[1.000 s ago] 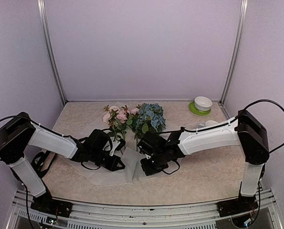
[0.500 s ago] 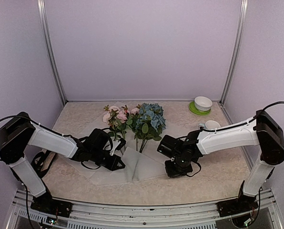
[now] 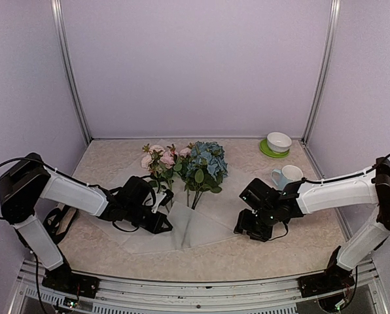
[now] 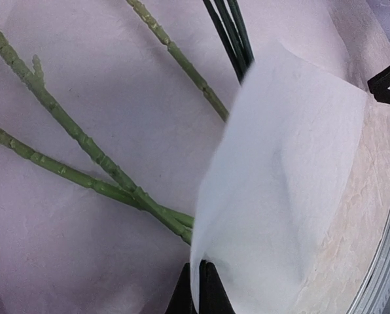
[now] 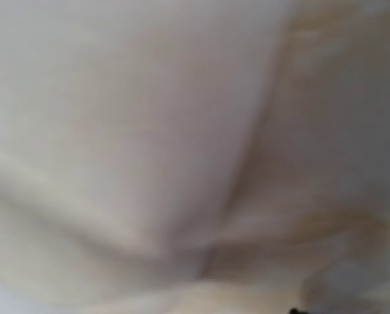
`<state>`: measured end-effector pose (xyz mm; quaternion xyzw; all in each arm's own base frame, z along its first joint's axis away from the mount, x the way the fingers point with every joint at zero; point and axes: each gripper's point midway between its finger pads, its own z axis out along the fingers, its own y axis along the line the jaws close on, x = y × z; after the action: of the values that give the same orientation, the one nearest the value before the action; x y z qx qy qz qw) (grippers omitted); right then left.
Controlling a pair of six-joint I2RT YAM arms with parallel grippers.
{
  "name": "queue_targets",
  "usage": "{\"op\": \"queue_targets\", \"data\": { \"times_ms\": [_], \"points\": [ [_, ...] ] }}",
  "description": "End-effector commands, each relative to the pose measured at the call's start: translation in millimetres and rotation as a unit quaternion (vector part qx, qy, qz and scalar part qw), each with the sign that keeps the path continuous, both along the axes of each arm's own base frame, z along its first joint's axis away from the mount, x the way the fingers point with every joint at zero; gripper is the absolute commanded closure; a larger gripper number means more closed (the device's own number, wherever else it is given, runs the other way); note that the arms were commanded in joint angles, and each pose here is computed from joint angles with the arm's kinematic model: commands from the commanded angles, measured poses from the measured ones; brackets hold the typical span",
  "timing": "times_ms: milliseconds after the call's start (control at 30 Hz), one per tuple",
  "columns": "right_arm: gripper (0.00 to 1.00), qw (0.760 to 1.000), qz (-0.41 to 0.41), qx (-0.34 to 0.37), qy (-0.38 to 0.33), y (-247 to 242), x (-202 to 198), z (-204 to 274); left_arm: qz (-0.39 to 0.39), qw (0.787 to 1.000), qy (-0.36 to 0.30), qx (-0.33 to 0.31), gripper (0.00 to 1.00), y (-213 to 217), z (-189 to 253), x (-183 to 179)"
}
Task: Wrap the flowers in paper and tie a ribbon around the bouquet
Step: Press the fold line of the 1/4-folded wrapping paper.
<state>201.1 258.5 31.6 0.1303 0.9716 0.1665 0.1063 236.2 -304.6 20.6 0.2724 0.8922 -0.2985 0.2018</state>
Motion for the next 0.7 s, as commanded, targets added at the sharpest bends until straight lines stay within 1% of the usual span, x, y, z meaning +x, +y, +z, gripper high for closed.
{"op": "queue_targets", "data": {
  "times_ms": [0,100,200,267,333,400,467,500,567,633,667],
  "points": [
    [0.38,0.999,-0.013,0.040,-0.003,17.2,6.9,12.2,0.008,1.000,0.004,-0.007,1.00,-7.4,0.3,8.5],
    [0.38,0.998,-0.018,0.061,0.018,23.7,1.4,6.1,0.014,1.000,0.006,-0.003,1.00,-6.4,-2.7,10.6],
    [0.41,0.997,-0.032,0.065,0.027,21.1,-1.4,-2.1,0.022,1.000,0.016,0.002,1.00,-3.9,-7.4,11.7],
    [0.45,0.998,-0.023,0.059,0.011,21.9,4.3,1.9,0.022,1.000,0.020,0.002,1.00,-3.3,-9.3,10.9],
    [0.50,0.999,0.009,0.037,-0.024,24.8,15.5,13.6,0.021,1.000,0.023,0.003,1.00,-3.0,-9.7,10.0],
    [0.49,0.998,0.039,0.000,-0.056,22.2,26.5,29.5,0.019,1.000,0.022,0.007,1.00,-2.1,-10.2,9.5],
    [0.47,0.993,0.082,-0.018,-0.085,26.3,35.5,44.7,0.019,1.000,0.019,0.016,1.00,-0.1,-10.8,10.6],
    [0.48,0.989,0.109,-0.024,-0.093,30.8,37.9,49.0,0.018,0.999,0.018,0.023,1.00,1.4,-11.4,10.8],
    [0.48,0.973,0.200,-0.017,-0.111,52.0,39.0,57.2,0.020,0.999,0.017,0.037,1.00,5.3,-13.4,11.6],
    [0.41,0.953,0.284,0.021,-0.105,78.1,29.7,57.8,0.021,0.999,0.013,0.040,1.00,6.0,-11.9,12.3],
    [0.39,0.945,0.310,0.025,-0.105,85.3,28.5,55.4,0.022,0.999,0.012,0.040,1.00,6.3,-11.0,12.9]
  ]
}}
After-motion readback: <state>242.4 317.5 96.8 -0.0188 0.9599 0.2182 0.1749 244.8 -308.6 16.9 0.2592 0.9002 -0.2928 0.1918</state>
